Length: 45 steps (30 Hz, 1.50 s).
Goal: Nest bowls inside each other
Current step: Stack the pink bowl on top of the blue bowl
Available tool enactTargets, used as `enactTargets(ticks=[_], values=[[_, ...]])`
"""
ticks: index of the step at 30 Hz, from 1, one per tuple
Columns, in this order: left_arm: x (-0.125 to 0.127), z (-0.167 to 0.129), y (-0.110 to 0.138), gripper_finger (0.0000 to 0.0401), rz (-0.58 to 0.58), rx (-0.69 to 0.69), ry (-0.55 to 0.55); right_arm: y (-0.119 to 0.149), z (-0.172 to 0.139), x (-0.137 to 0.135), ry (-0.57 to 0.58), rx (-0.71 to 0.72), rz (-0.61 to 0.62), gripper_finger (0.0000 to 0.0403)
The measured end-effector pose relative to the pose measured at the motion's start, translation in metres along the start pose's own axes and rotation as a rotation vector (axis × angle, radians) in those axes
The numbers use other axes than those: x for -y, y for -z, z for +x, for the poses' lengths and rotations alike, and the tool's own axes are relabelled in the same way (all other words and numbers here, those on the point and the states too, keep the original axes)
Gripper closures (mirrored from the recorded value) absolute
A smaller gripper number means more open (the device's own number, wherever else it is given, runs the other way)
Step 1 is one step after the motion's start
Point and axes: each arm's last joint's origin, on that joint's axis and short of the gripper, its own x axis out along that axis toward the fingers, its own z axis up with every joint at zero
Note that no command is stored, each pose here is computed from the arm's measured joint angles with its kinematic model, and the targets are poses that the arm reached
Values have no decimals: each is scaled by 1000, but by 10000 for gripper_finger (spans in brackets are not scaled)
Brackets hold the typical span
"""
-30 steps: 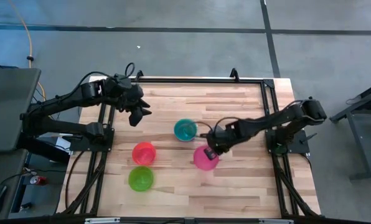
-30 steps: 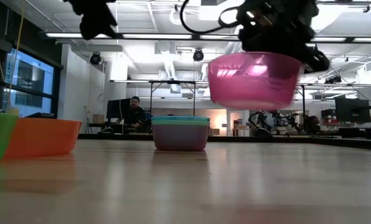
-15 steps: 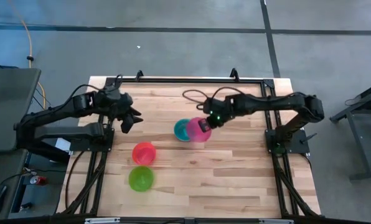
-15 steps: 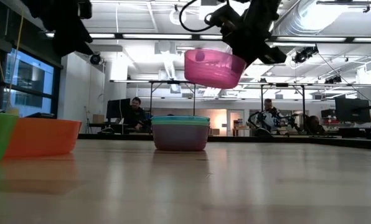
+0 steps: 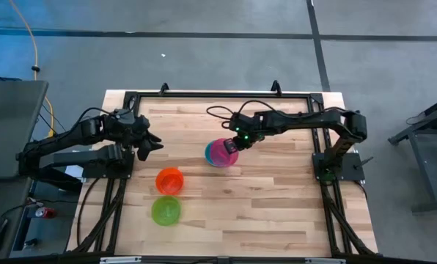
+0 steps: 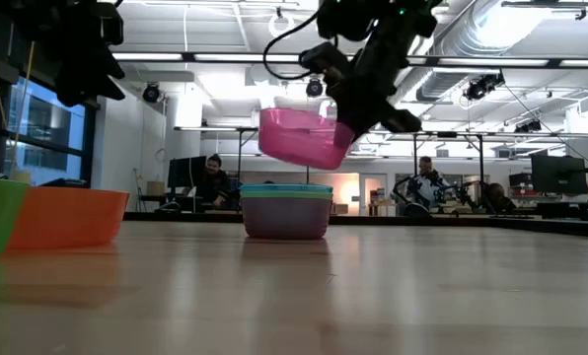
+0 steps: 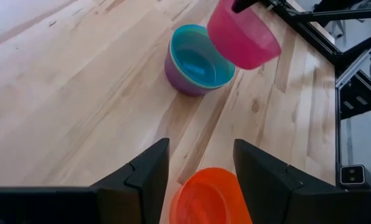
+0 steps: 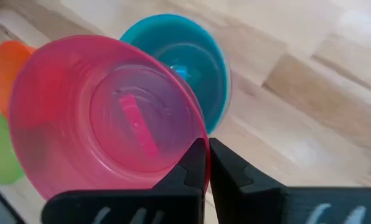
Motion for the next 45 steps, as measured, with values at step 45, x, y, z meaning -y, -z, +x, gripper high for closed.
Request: enactTargets(ticks=[45], values=[[-1, 1, 0, 233, -16, 34, -15, -29, 31, 3, 96, -19, -48, 403]])
